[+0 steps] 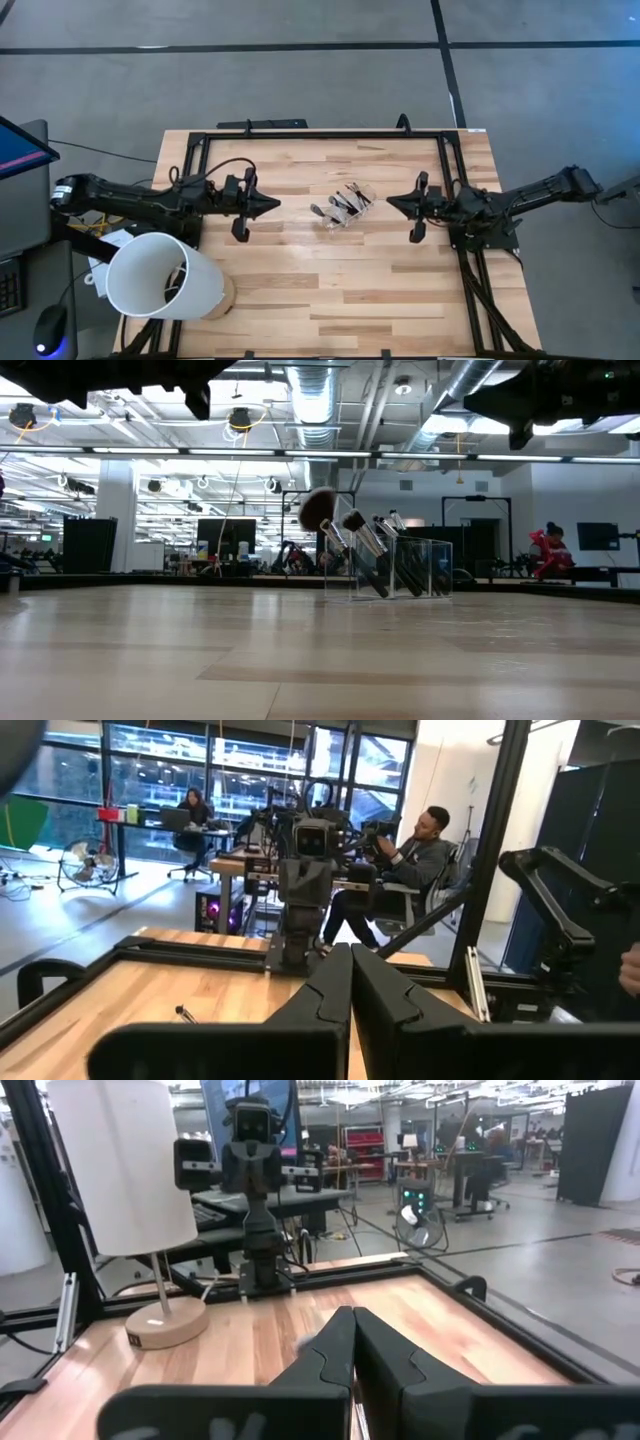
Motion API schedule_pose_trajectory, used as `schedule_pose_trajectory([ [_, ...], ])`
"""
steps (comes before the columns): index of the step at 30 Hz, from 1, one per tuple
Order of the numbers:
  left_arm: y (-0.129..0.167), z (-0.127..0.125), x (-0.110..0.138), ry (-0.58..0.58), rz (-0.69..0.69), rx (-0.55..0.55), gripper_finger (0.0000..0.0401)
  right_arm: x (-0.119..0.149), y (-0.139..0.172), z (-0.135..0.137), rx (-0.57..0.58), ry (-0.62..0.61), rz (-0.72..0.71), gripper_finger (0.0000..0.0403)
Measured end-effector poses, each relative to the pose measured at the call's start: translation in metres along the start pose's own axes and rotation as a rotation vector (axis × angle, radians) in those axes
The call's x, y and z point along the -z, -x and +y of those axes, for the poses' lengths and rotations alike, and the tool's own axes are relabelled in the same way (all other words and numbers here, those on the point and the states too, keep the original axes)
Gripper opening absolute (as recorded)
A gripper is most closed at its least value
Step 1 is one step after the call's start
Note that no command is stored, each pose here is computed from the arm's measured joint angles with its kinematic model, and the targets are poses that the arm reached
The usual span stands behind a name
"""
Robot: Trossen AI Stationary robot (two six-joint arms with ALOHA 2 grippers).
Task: Put items in baskets/containers
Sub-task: Return to Home Position
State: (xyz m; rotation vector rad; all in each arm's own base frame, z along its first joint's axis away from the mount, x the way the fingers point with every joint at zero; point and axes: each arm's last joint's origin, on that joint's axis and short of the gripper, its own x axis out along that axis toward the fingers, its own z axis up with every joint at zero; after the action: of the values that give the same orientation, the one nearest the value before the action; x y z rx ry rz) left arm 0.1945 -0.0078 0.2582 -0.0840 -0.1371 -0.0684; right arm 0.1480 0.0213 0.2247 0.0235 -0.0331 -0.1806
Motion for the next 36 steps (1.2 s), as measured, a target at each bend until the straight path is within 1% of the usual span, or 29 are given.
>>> schedule_pose_trajectory([
  [5,0.013,-0.001,-0.008,-0.001,0.004,0.0,0.0005,-0.003,0.006,-0.002,0.0,0.002,-0.012,0.0],
  [16,0.042,-0.003,-0.019,-0.064,0.033,0.0,0.0005,-0.002,0.015,-0.006,0.0,0.023,0.02,0.0],
  [22,0.06,-0.001,-0.002,-0.104,0.012,-0.006,0.0005,-0.003,0.02,-0.008,-0.003,0.045,0.018,0.0],
  [28,0.077,0.005,0.006,-0.107,-0.056,-0.045,0.0005,-0.004,0.025,-0.01,-0.004,0.061,0.011,0.0],
  [32,0.084,0.007,0.008,-0.1,-0.086,-0.025,0.0005,0.007,0.028,-0.012,-0.004,0.063,-0.003,0.0],
  [36,0.088,0.011,0.017,-0.097,-0.075,-0.022,0.0005,0.015,0.035,-0.016,0.005,0.052,-0.036,0.0],
])
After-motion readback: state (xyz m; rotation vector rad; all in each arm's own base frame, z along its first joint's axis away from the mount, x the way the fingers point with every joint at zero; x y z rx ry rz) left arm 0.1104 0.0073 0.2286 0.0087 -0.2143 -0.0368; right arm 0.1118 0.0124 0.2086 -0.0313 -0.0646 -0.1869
